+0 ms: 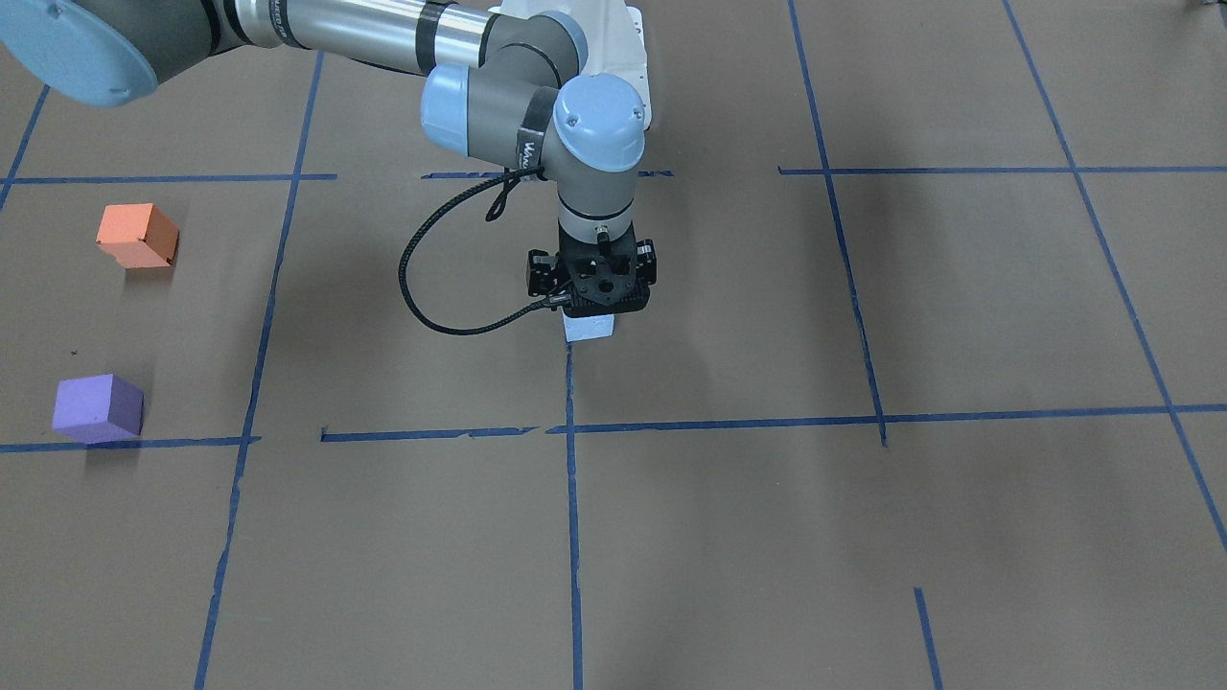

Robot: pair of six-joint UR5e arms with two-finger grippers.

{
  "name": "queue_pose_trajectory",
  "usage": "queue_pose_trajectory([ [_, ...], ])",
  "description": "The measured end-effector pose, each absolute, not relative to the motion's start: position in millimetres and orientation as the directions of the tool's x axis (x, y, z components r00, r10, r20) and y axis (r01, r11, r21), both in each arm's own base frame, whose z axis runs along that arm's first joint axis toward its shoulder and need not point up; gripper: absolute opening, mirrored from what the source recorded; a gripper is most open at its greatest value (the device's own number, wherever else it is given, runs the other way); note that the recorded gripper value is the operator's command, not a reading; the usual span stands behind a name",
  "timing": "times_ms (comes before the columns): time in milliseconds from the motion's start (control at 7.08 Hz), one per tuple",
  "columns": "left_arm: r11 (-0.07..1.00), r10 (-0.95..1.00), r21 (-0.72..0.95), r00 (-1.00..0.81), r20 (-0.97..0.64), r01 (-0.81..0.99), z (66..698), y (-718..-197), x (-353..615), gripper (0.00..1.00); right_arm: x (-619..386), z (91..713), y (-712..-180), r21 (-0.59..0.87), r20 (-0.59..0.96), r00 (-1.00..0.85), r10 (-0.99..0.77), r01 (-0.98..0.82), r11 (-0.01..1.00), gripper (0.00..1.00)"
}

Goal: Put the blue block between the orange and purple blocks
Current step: 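Move the right gripper over the light blue cube at center, then lower the right gripper and grasp the light blue cube, then carry the light blue cube with the right gripper between purple and orange cubes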

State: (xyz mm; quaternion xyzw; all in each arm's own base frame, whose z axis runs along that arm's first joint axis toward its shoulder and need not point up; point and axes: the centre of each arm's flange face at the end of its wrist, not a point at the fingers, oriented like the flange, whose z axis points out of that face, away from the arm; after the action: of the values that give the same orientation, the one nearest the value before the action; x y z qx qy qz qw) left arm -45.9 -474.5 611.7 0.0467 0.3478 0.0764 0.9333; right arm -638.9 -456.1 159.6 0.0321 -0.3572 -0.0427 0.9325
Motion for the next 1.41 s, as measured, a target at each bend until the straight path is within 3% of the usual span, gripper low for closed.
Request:
queue_pose_trajectory([
  [283,0.985,0.17,0.137,0.747,-0.643,-0.106,611.4,-474.5,-45.9,1.0,-648.1,177.8,-446.9,0.083,0.648,0.753,-0.116,0.081,0.993,1.0],
  [424,0.985,0.169,0.137,0.747,-0.643,-0.106,611.4,-474.5,-45.9,1.0,-651.9,181.5,-444.9,0.084,0.648,0.752,-0.12,0.086,0.993,0.8],
  [565,0.985,0.169,0.137,0.747,-0.643,-0.105,611.4,-474.5,-45.9,1.0,-654.3,182.0,-444.2,0.088,0.653,0.747,-0.124,0.089,0.992,0.46],
  [707,0.985,0.169,0.137,0.747,-0.643,-0.106,611.6,-474.4,-45.9,1.0,-655.5,180.3,-444.5,0.094,0.658,0.742,-0.128,0.088,0.992,0.26],
  [848,0.985,0.17,0.137,0.747,-0.643,-0.106,611.9,-474.1,-45.9,1.0,-655.8,177.5,-445.0,0.102,0.666,0.734,-0.132,0.086,0.991,0.19],
  [1413,0.984,0.173,0.138,0.747,-0.642,-0.11,612.6,-473.8,-46.0,1.0,-593.4,190.2,-491.7,0.098,0.703,0.706,-0.085,0.022,0.995,0.19],
])
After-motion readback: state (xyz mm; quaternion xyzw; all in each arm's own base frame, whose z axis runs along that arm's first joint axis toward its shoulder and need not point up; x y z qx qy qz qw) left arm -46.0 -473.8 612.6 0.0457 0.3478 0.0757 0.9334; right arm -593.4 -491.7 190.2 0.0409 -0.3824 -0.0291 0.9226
